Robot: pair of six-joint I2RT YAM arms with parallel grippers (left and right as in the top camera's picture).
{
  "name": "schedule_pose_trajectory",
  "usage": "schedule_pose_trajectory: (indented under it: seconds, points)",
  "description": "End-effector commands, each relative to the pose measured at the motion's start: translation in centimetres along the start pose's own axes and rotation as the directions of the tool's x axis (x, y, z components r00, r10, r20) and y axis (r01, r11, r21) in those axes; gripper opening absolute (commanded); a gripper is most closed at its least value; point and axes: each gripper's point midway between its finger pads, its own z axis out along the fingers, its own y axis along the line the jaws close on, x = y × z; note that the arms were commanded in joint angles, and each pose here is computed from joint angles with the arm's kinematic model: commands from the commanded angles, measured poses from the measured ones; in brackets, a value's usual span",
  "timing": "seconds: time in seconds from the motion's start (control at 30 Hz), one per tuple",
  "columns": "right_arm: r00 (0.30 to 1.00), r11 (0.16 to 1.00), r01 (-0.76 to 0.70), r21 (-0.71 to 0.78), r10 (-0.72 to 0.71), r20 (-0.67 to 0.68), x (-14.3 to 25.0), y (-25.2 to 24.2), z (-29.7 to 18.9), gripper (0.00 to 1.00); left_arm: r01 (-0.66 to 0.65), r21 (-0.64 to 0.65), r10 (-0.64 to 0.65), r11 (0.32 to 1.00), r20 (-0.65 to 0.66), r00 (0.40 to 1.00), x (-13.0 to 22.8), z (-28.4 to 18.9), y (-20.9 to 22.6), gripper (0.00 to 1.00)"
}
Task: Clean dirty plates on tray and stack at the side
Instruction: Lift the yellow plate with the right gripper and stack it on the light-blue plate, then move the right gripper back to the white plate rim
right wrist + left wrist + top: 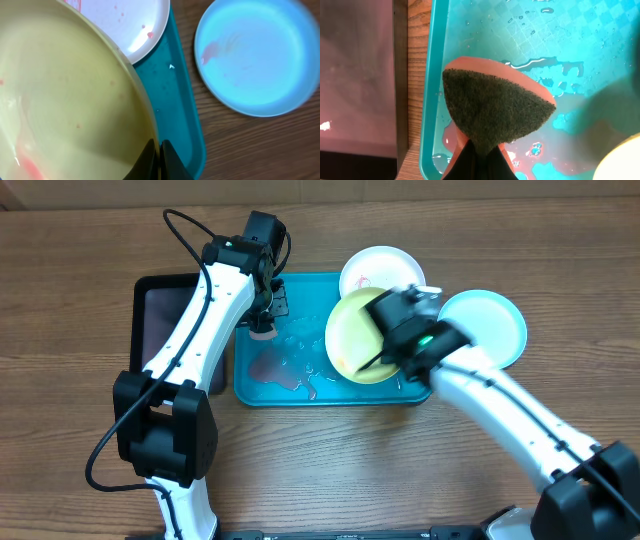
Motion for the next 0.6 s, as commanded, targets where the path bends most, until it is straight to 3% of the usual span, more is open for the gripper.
schedule_pose_trajectory:
  seconds: [0.0,0.13,0.33,0.57]
  points:
    - [0.980,0.944,-0.075,-0.321,0.010,-0.199,0.1,1.3,-0.1,0.04,0.008,-0.007,-0.008,1.000,-0.001,1.000,-0.2,0.2,0.2,0.04]
    - [0.947,0.899,-0.270,-0.344,0.184,-0.263,-2.6,-3.8,1.2,0.04,0.008,-0.008,-0.008,1.000,-0.002,1.000,-0.1,0.2,0.3,0.05]
    - [0.869,0.863,-0.482,-0.149,0.451,-0.202,-5.0,-15.1,4.2,0.04,0.006,-0.007,-0.006,1.000,-0.002,1.000,-0.1,0.2,0.2,0.04]
    - [0.789,0.809,-0.588,-0.019,0.568,-0.233,-3.7,-20.5,9.2,0.04,0.006,-0.008,-0.006,1.000,-0.002,1.000,-0.1,0.2,0.2,0.04]
